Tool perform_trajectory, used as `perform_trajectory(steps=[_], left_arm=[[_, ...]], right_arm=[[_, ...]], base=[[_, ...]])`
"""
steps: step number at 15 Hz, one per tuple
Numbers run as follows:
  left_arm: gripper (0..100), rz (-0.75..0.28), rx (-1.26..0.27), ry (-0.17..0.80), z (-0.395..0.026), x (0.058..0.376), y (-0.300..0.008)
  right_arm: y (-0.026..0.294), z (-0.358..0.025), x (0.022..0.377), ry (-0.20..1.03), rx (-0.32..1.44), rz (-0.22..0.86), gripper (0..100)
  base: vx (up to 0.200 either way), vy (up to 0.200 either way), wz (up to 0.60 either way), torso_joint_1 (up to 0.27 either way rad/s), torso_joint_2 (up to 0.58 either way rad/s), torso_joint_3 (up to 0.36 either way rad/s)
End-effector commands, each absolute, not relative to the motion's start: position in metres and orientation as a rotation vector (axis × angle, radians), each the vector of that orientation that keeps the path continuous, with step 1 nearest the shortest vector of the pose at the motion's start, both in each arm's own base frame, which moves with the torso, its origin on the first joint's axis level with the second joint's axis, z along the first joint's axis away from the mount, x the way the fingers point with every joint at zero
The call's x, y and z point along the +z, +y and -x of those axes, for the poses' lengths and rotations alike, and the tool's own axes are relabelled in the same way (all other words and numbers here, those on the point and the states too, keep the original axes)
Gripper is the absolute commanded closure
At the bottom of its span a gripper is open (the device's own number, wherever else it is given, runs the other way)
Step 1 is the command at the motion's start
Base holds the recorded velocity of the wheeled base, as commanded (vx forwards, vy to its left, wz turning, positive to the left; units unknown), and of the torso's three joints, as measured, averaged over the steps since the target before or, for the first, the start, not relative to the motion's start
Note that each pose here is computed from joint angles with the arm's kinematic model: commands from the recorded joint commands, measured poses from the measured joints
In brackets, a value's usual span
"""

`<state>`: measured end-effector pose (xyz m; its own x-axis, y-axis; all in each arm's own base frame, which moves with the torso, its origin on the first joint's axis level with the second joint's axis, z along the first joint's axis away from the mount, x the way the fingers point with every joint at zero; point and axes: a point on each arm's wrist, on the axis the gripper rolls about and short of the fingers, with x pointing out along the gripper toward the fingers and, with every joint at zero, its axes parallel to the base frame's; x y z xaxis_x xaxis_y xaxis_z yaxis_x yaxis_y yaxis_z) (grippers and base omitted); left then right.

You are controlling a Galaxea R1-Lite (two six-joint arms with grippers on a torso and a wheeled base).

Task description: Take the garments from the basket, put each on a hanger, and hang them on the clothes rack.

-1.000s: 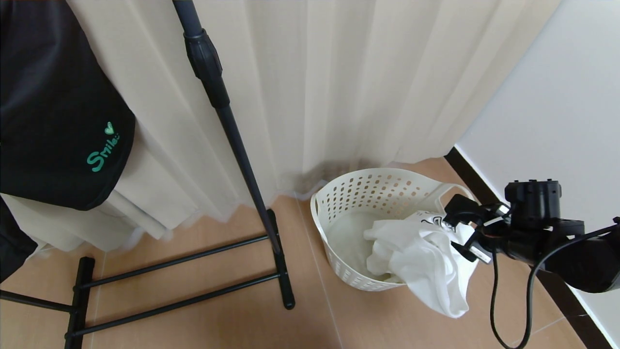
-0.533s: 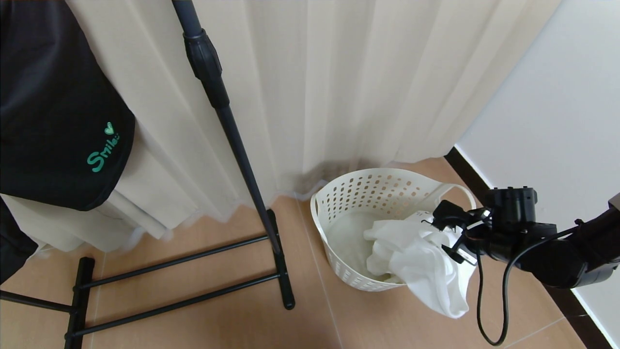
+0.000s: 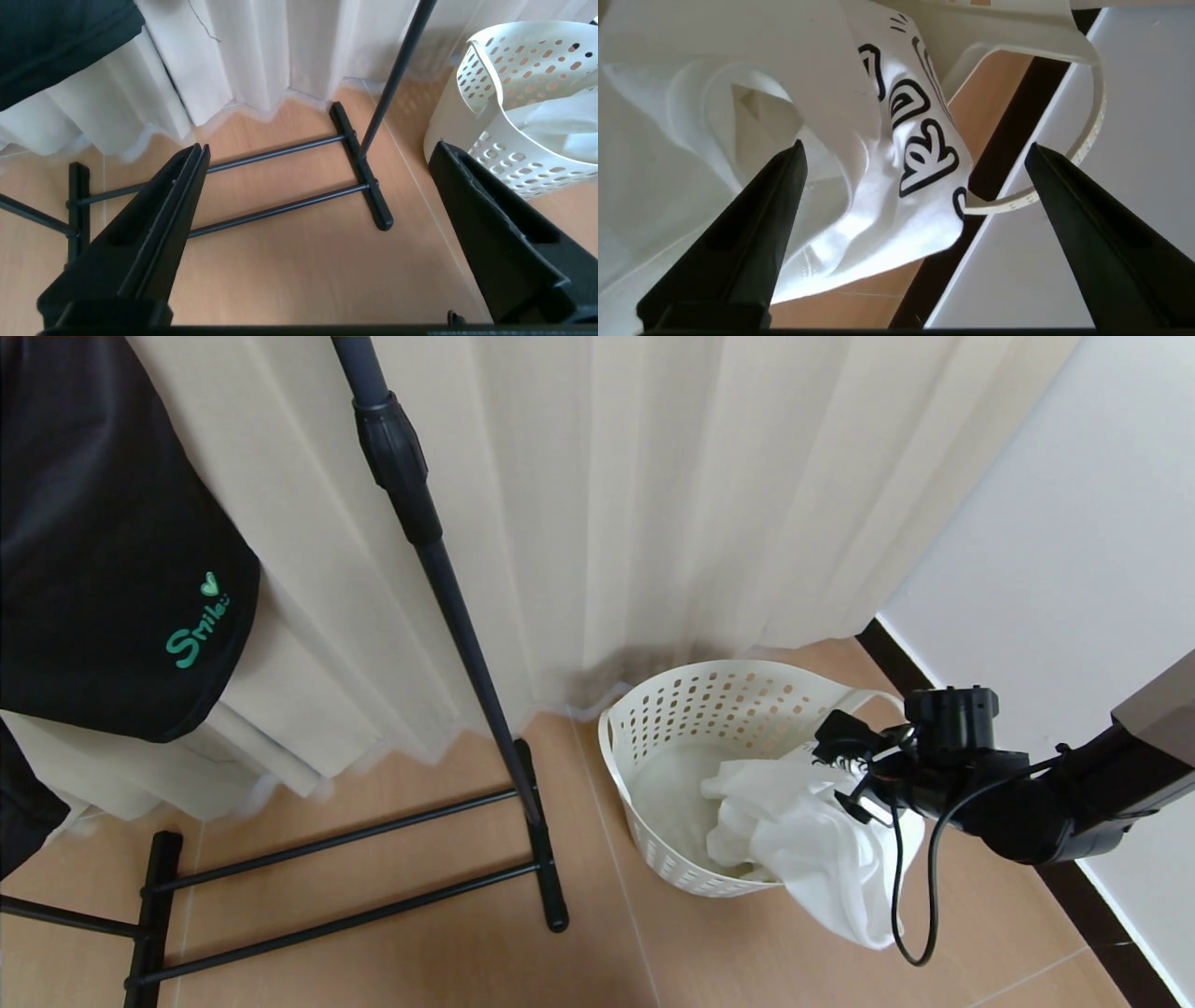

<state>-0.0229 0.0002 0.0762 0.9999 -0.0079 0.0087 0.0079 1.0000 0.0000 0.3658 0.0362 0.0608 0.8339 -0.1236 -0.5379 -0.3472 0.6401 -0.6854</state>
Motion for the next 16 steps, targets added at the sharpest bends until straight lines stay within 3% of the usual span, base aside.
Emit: perform_trajectory(steps=[1, 16], left_arm=[[0, 0.0, -0.008, -0.008, 0.023, 0.076, 0.0], [0, 0.0, -0.008, -0.008, 0.023, 0.076, 0.0]], right_arm=[[0.038, -0.374, 0.055, 0.589, 0.14, 0.881, 0], [0.054, -0.385, 0.047, 0.575, 0.151, 0.895, 0]], base=[[0.0, 0.0, 0.0, 0.0, 0.0, 0.0], [0.0, 0.0, 0.0, 0.0, 0.0, 0.0]])
